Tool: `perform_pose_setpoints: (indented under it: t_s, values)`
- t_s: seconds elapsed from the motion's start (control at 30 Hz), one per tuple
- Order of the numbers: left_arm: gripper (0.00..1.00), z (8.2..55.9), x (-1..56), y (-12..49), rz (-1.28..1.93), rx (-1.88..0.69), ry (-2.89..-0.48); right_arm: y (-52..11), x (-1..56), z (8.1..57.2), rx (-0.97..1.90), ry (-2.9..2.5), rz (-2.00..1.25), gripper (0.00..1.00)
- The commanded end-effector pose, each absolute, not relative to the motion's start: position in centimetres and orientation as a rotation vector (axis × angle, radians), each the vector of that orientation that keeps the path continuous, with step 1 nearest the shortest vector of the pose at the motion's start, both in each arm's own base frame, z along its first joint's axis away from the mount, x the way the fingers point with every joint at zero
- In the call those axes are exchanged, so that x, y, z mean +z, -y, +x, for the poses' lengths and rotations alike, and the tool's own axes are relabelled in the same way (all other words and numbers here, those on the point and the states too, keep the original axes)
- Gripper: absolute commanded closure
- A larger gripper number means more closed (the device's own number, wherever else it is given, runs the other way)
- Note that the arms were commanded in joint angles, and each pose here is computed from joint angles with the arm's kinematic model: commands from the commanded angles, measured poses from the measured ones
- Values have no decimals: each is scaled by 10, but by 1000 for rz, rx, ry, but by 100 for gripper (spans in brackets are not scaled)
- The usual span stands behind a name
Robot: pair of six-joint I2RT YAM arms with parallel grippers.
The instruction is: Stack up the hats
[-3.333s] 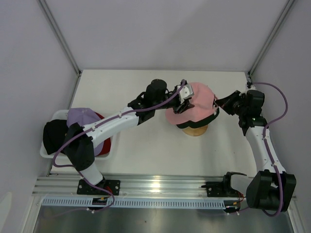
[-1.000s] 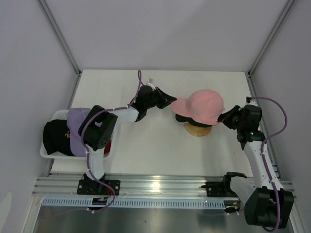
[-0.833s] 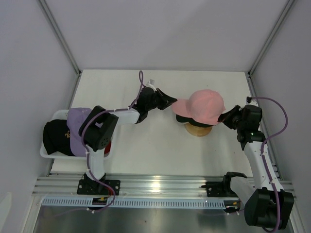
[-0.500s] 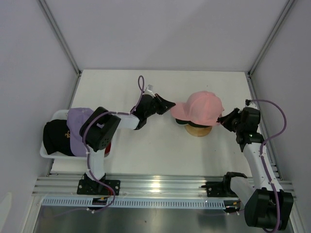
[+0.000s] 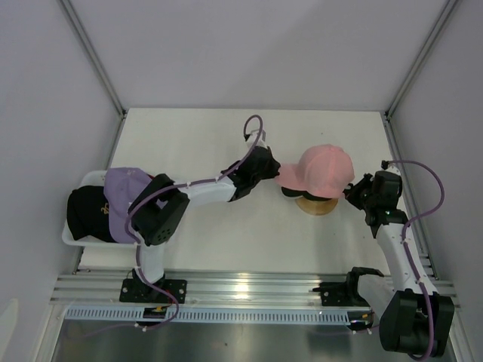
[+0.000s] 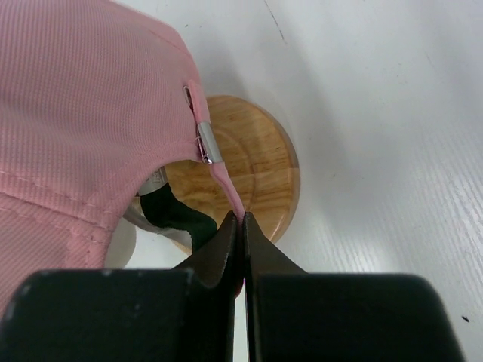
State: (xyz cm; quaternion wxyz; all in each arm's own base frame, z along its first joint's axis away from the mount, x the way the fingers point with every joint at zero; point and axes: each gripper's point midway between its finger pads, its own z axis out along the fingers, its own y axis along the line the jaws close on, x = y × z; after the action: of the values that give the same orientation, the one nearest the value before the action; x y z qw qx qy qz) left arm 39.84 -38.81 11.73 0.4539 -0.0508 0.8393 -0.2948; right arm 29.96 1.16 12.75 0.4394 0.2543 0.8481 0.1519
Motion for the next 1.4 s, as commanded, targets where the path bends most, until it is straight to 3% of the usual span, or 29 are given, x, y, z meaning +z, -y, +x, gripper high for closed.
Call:
perform_pose_setpoints:
  t_s: [0.0,0.27,0.37,0.47,0.6,0.63,0.7,0.77,0.8,0.93,1.03,1.17,1.27,1.37]
  values:
    - [99,356,32,334,173,-244,-2317,2,125,300,288,-2107,637,100]
    - [99,333,29,324,210,-284,-2261,11,120,302,236,-2113,673,96]
    - [99,333,28,325,225,-275,-2263,11,123,302,234,-2119,673,89]
    - [99,331,28,326,223,-293,-2262,13,140,303,220,-2104,652,73]
    - [99,334,51,325,215,-321,-2211,16,176,301,201,-2077,618,37]
    - [98,336,66,325,201,-337,-2178,16,181,296,194,-2094,622,32]
    - [93,341,83,321,179,-363,-2148,20,214,297,177,-2047,603,24]
    - [83,344,114,323,170,-453,-2095,27,237,294,141,-2019,629,21]
    - [71,349,126,319,150,-481,-2075,26,244,293,149,-2010,634,20]
    - [47,357,187,323,159,-613,-1946,32,272,286,127,-1969,653,19]
    - [38,363,219,333,188,-668,-1874,39,295,283,83,-1910,644,19]
    - [38,369,229,362,228,-782,-1834,22,328,298,195,-1817,503,15]
    - [47,374,207,384,226,-862,-1883,-10,340,318,367,-1799,346,13]
    - [67,376,181,400,235,-883,-1952,-28,334,334,429,-1840,287,15]
